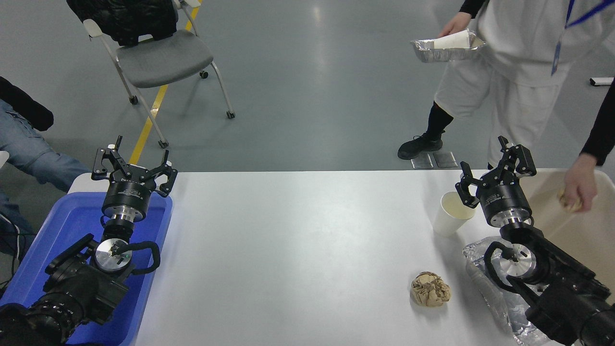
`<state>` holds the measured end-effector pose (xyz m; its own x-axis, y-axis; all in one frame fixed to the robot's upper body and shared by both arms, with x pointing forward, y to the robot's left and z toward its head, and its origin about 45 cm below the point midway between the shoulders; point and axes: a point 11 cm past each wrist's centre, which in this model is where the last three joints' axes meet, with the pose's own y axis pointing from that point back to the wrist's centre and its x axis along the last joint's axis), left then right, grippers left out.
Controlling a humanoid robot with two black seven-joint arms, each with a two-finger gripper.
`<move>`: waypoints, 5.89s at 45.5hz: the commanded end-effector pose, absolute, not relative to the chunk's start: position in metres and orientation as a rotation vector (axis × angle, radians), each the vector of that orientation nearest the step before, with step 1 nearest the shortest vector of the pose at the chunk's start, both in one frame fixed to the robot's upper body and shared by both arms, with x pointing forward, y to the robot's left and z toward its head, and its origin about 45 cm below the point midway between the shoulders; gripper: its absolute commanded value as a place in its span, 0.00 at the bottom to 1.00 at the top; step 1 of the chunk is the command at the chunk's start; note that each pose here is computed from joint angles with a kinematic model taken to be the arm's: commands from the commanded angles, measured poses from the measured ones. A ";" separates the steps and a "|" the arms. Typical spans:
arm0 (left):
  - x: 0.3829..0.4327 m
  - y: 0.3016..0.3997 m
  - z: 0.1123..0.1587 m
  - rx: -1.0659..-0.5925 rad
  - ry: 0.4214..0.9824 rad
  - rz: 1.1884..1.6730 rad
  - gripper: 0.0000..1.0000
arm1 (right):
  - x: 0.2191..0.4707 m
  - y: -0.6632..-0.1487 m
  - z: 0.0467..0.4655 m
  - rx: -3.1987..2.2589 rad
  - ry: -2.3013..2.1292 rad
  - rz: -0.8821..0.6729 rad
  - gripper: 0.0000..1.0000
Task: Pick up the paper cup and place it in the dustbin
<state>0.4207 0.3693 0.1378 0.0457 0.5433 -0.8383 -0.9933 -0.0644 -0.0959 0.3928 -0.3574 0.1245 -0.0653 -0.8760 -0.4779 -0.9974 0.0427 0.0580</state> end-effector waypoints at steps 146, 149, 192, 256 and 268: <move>0.4207 0.3691 0.1381 -0.873 0.684 1.433 0.99 | 0.450 -0.458 0.309 -2.893 2.292 -0.608 1.00; 0.4207 0.3691 0.1381 -0.873 0.684 1.433 0.99 | 0.447 -0.449 0.301 -3.003 2.238 -0.603 1.00; 0.4207 0.3692 0.1379 -0.873 0.684 1.435 0.99 | 0.420 -0.331 0.368 -4.568 0.379 -0.724 1.00; 0.4207 0.3689 0.1382 -0.873 0.683 1.432 0.99 | 0.433 -0.326 0.247 -4.507 0.118 -0.928 1.00; 0.4207 0.3690 0.1382 -0.874 0.683 1.432 0.99 | 0.430 -0.324 0.211 -4.347 0.456 -0.903 1.00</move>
